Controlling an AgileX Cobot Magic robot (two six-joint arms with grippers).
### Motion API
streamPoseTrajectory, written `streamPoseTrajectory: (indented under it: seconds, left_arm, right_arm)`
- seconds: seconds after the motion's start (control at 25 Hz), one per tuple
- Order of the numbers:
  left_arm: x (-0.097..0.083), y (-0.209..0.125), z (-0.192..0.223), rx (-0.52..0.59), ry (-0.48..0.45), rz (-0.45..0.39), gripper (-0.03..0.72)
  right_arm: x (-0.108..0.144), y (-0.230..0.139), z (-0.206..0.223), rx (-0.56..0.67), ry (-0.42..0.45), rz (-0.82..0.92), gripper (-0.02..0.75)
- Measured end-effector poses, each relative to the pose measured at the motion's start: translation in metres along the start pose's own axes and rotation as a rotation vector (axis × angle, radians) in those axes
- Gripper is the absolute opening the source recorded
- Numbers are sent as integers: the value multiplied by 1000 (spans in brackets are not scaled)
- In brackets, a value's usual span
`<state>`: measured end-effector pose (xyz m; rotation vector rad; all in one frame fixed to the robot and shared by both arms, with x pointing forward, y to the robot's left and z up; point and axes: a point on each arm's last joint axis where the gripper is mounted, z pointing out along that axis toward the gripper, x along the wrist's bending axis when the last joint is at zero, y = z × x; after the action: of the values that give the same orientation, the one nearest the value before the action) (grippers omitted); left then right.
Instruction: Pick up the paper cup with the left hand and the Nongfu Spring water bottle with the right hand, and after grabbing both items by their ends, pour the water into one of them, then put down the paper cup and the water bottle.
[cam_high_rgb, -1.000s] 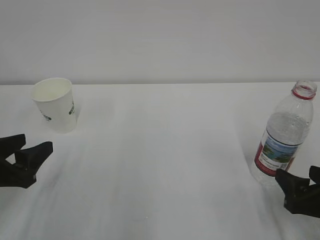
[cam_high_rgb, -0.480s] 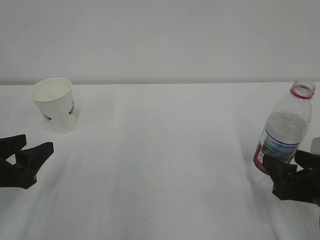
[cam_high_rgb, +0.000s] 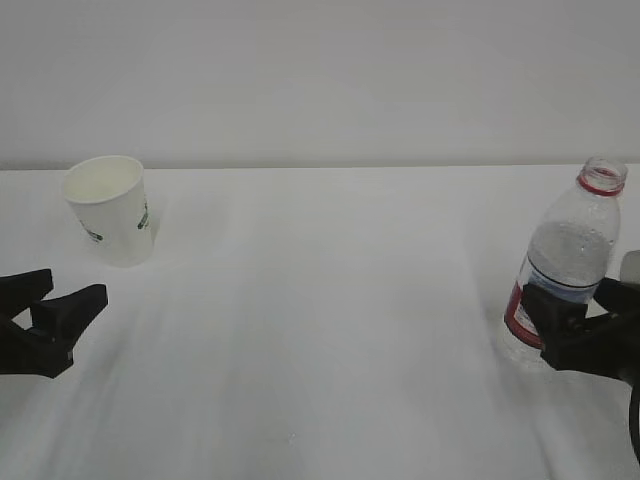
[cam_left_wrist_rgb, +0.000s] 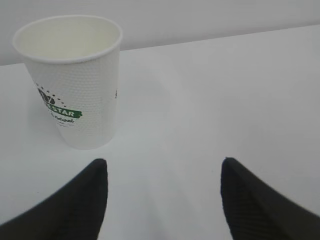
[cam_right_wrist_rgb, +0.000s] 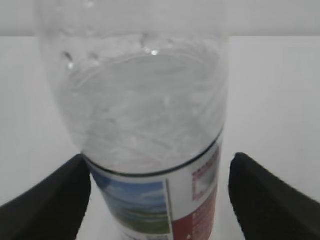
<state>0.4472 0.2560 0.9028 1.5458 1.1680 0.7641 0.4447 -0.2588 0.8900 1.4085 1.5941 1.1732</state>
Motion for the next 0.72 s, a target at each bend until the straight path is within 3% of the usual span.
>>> streamPoseTrajectory:
  seconds: [0.72]
  left_arm:
    - [0,0,0,0,-1,0,515]
  right_arm:
    - [0,1,27,-6,0,0,650]
